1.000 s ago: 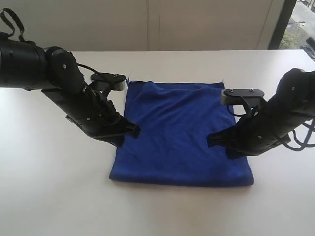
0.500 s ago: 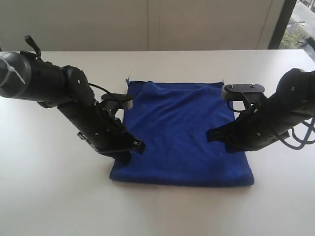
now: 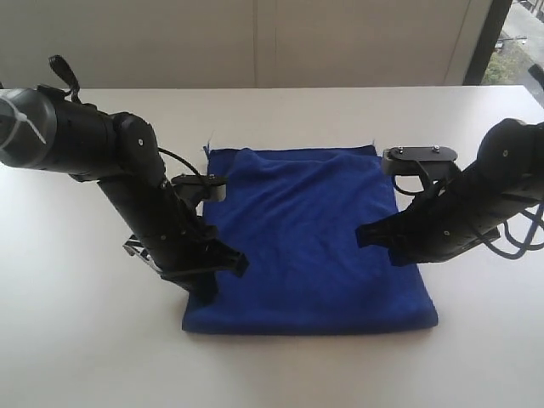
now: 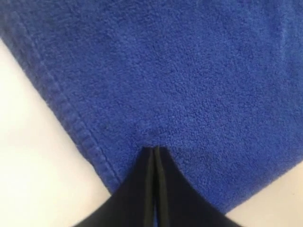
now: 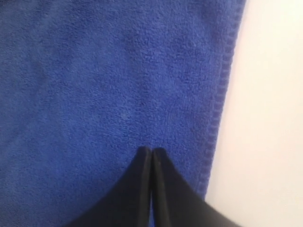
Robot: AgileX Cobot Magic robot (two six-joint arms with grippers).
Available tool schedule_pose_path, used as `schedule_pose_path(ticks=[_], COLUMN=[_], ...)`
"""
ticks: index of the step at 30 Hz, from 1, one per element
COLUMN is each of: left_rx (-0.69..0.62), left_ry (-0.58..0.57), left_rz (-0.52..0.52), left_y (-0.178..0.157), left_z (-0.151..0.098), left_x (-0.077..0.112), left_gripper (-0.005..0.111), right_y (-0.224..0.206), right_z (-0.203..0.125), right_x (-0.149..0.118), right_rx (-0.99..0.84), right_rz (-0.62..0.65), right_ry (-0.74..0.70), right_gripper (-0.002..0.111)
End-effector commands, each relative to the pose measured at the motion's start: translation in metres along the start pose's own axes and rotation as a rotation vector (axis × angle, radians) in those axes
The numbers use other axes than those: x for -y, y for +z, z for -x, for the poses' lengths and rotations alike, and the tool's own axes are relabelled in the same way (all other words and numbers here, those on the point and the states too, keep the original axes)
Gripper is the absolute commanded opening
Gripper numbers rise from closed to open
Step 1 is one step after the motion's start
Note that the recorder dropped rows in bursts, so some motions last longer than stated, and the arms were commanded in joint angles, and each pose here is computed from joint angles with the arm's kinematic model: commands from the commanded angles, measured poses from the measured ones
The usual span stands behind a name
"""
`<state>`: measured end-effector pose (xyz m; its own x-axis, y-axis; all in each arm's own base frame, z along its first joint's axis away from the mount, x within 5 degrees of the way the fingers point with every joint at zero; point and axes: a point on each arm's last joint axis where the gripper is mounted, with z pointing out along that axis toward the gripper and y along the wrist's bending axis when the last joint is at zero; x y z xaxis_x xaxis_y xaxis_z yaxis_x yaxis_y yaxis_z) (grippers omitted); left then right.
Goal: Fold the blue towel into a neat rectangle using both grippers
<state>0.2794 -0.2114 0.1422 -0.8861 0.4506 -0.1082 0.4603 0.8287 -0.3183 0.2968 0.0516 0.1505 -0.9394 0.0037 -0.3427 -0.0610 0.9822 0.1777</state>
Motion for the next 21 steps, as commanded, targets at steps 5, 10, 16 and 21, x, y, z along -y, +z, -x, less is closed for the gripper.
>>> schedule_pose_path(ticks=[5, 10, 16, 21], left_rx=[0.181, 0.268, 0.379, 0.353], left_ry=[0.076, 0.075, 0.015, 0.007], left_rz=[0.046, 0.034, 0.050, -0.005], left_y=[-0.045, -0.074, -0.109, -0.109], left_z=[0.004, 0.023, 0.051, 0.073], left_x=[0.009, 0.009, -0.019, -0.048], left_gripper=[0.000, 0.000, 0.000, 0.000], right_y=[-0.020, -0.039, -0.050, -0.046], right_z=[0.010, 0.030, 0.056, 0.074], right_x=[-0.004, -0.009, 0.011, 0.030], right_rx=[0.071, 0.130, 0.199, 0.223], right_rz=[0.007, 0.026, 0.005, -0.019], right_ry=[0.001, 0.008, 0.061, 0.107], right_gripper=[0.000, 0.000, 0.000, 0.000])
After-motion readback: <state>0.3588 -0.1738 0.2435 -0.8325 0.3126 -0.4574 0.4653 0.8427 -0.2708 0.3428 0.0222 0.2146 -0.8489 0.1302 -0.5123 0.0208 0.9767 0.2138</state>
